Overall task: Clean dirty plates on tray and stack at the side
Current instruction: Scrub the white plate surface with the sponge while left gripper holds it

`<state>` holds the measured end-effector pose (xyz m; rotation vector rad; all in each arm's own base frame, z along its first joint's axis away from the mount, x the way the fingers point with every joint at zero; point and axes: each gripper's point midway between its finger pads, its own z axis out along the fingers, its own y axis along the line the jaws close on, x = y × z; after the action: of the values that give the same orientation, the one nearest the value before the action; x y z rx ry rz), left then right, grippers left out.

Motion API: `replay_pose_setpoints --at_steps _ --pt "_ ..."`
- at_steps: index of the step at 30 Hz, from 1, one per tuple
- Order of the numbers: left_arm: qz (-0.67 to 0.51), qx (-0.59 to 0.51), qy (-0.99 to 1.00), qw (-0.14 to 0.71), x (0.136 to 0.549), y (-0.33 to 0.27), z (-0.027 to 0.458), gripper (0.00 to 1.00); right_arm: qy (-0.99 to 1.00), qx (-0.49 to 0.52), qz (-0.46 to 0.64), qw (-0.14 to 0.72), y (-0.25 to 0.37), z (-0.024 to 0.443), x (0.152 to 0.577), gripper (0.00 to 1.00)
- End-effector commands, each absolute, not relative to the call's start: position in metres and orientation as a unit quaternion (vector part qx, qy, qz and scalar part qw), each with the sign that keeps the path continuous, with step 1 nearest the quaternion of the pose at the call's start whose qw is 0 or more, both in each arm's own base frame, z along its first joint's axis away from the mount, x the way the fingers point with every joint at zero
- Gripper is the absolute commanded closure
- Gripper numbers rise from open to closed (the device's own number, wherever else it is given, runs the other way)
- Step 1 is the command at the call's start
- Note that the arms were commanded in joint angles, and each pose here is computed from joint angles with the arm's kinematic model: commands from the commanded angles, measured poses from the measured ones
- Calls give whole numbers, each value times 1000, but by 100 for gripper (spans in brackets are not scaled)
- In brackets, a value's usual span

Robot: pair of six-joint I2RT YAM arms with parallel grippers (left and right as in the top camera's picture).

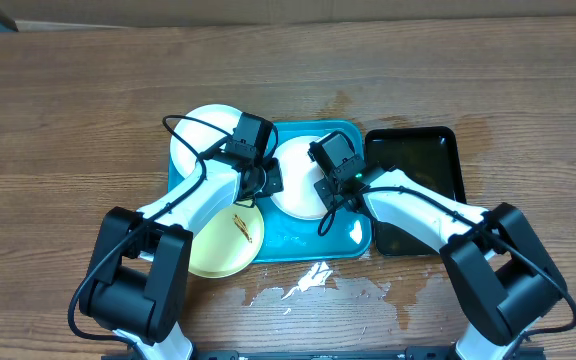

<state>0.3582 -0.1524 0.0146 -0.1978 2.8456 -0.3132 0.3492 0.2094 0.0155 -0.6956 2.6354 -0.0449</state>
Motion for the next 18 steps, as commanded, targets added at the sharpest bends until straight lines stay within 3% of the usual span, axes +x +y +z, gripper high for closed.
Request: replay_pose_setpoints --at_steps 1,18 --pt "-111 -36 986 120 351 -157 8 96 950 -240 -36 196 197 -2 354 96" --pt "-113 -24 986 116 348 -158 7 96 931 -268 -17 249 197 1 390 96"
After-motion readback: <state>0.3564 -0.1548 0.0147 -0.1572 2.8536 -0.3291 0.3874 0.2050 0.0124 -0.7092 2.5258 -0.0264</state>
